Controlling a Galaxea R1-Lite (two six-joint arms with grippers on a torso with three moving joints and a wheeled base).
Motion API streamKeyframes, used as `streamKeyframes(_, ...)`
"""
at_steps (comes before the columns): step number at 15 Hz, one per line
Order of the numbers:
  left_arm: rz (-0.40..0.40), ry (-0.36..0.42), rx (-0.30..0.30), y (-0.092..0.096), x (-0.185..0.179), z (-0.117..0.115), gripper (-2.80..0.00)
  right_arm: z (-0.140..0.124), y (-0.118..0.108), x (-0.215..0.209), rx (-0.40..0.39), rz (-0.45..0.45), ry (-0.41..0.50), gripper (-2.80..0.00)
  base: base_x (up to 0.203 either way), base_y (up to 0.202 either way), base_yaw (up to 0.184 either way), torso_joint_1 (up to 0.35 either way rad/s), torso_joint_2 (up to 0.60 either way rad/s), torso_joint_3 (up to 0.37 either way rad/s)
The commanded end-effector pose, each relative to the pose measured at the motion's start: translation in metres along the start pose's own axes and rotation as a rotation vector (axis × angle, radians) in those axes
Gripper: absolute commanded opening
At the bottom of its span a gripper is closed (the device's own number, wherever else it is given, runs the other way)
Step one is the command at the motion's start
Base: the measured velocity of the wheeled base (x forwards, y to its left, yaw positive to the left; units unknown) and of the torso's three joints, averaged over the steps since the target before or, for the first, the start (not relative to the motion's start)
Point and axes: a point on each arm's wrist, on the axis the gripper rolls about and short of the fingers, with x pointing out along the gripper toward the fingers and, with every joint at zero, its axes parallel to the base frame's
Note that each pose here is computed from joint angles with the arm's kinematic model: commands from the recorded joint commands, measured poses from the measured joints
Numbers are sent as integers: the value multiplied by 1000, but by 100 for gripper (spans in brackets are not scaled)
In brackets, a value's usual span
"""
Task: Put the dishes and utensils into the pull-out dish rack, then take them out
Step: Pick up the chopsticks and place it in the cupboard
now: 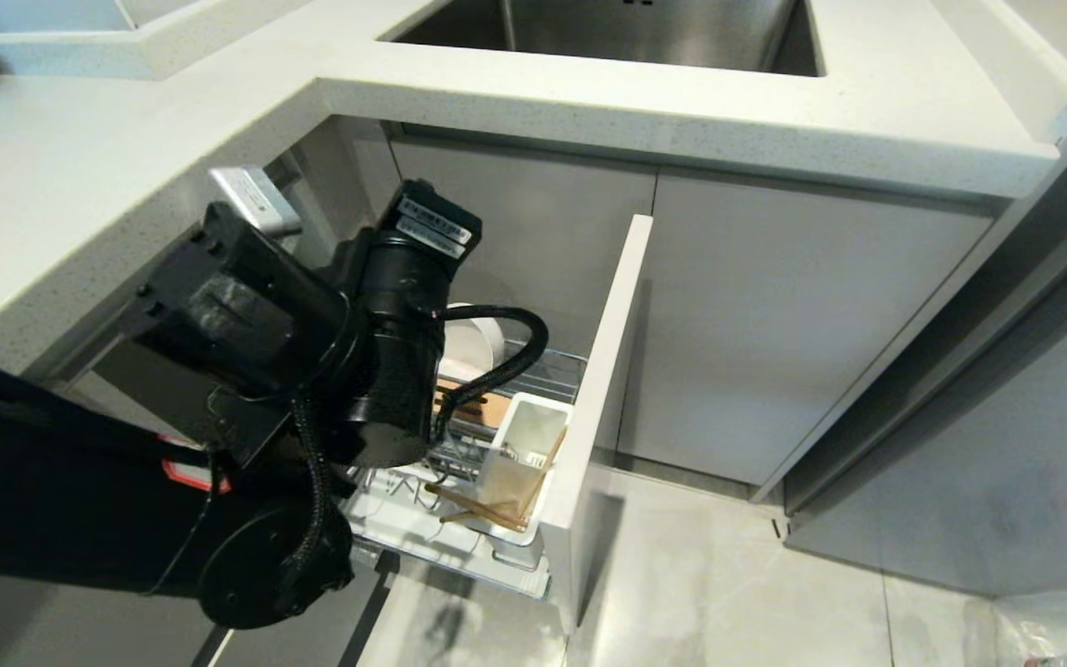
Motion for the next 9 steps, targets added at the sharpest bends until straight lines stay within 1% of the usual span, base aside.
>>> streamKeyframes(1,-89,-12,19,-7,-1,18,-280,0,0,0,1,0,1,-280,0,0,0,0,0,0)
streamKeyframes(2,-162,-14,44,-11,-1,29,-280,0,0,0,1,0,1,-280,0,0,0,0,0,0)
streamKeyframes(3,-208,-15,64,-13,-1,39,-280,0,0,0,1,0,1,-280,0,0,0,0,0,0)
streamKeyframes(4,-243,17,95,-14,-2,47,-280,0,0,0,1,0,1,-280,0,0,0,0,0,0)
streamKeyframes(6,-325,110,168,-17,-5,58,-280,0,0,0,1,0,1,-280,0,0,0,0,0,0)
streamKeyframes(7,-348,147,209,-16,-6,63,-280,0,0,0,1,0,1,-280,0,0,0,0,0,0)
streamKeyframes(8,-379,169,266,-15,-6,74,-280,0,0,0,1,0,1,-280,0,0,0,0,0,0)
streamKeyframes(9,-414,175,332,-13,-7,87,-280,0,0,0,1,0,1,-280,0,0,0,0,0,0)
